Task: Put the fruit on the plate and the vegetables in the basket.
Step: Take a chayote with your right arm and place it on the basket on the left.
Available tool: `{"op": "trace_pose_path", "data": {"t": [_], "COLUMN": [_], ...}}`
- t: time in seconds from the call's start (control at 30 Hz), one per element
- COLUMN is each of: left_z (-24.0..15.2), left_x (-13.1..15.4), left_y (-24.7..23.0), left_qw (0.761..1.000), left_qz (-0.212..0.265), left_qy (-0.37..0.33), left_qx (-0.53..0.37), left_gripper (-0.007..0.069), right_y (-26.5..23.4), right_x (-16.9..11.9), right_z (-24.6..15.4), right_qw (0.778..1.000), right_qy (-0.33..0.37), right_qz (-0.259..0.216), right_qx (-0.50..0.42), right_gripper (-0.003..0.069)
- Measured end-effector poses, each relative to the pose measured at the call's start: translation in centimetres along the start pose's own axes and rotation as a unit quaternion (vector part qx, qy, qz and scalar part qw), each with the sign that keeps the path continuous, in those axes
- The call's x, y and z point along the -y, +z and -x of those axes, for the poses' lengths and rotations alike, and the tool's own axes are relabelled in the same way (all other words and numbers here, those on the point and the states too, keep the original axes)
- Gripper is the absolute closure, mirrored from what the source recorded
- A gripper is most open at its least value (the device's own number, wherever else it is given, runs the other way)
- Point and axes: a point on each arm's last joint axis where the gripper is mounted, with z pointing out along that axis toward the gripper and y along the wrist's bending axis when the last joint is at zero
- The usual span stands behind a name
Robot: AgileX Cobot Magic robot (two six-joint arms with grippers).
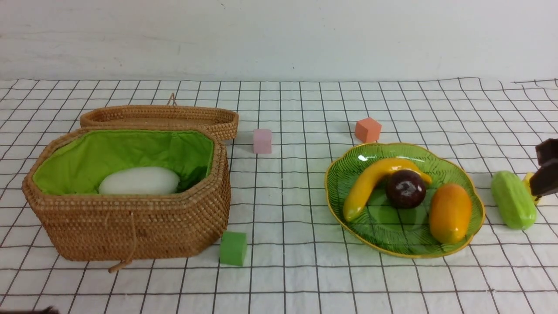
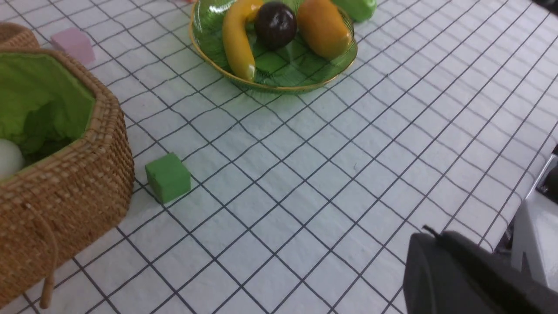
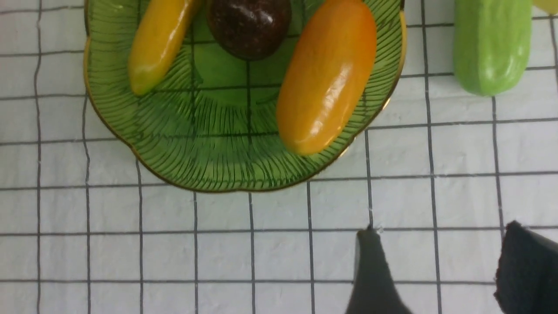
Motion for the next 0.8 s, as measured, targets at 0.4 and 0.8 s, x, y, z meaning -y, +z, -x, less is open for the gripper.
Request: {"op": "trace_pose_path", "data": {"t": [0.4,0.8], "left_z": [-6.0,-7.6], "left_x": [-0.4,-0.7], "left_y": [-3.0,-2.5], "left_qw": [0.994,0.992], "left_qz": [-0.026,-0.027], "left_qy": [-0.011,-0.012], "left_qx": [0.101,0.121], "left_gripper": [0.0638,0.0638], "right_y": [10.0,16.1], "right_x": [4.1,8.2], "right_z": [2.3,5.4], "right_qw": [0.999,0.997], "right_qy": [0.012,0.039], "right_qz": [-0.041,-0.067], "right_qx": [-0.027,-0.029], "right_gripper": [0.0253,0.0167]}}
